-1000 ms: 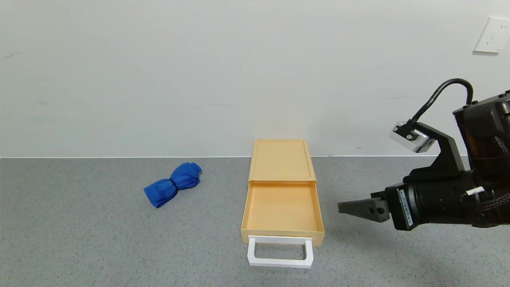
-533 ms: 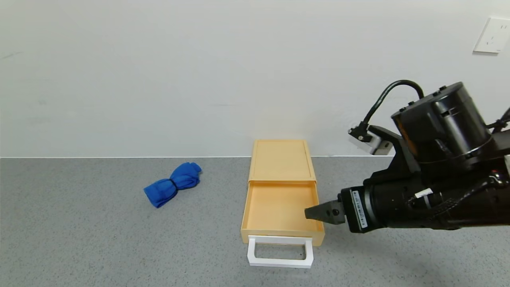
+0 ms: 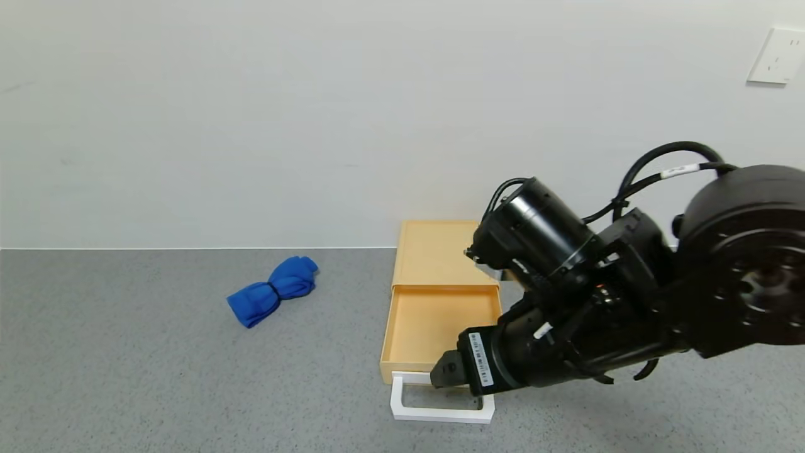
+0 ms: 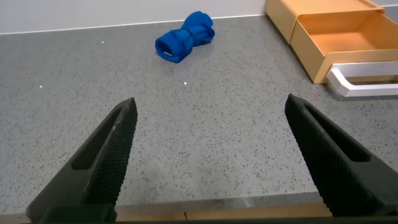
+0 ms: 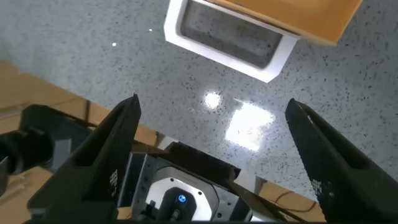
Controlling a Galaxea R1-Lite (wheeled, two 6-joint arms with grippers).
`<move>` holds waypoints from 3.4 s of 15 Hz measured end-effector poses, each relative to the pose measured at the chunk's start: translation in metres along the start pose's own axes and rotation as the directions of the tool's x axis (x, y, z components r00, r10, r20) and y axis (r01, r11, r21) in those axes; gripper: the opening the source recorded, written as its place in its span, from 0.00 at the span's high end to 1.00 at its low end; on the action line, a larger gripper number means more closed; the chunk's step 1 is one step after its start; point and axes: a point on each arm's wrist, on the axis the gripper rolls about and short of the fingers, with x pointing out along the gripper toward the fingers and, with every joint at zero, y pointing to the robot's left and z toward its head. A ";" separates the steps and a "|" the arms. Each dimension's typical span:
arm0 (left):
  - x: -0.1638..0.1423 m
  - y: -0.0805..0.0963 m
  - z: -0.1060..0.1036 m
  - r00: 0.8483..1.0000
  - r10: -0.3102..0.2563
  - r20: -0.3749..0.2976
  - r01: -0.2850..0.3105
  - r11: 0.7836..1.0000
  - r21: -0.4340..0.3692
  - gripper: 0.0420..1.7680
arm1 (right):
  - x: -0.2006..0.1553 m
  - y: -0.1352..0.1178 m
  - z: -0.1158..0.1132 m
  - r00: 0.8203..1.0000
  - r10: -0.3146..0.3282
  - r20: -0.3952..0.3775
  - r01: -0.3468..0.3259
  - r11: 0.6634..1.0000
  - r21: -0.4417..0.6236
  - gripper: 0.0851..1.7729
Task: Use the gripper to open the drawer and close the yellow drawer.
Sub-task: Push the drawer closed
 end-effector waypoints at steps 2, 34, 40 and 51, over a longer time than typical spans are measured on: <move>0.000 0.000 0.000 1.000 0.000 0.000 0.000 1.000 0.000 0.03 | 0.018 0.010 0.002 0.999 -0.045 -0.025 0.046 0.999 0.026 0.04; 0.000 0.000 0.000 1.000 0.003 0.001 -0.003 1.000 0.000 0.03 | 0.132 0.027 0.025 0.939 -0.344 -0.027 0.343 0.921 0.185 0.04; 0.000 0.000 0.000 1.000 0.007 0.001 -0.007 1.000 -0.001 0.03 | 0.133 0.024 0.035 0.947 -0.321 0.028 0.310 0.932 0.185 0.04; 0.000 0.000 0.000 1.000 0.007 0.000 -0.007 1.000 -0.001 0.03 | 0.137 0.011 0.054 0.940 -0.323 0.113 0.303 0.940 0.158 0.04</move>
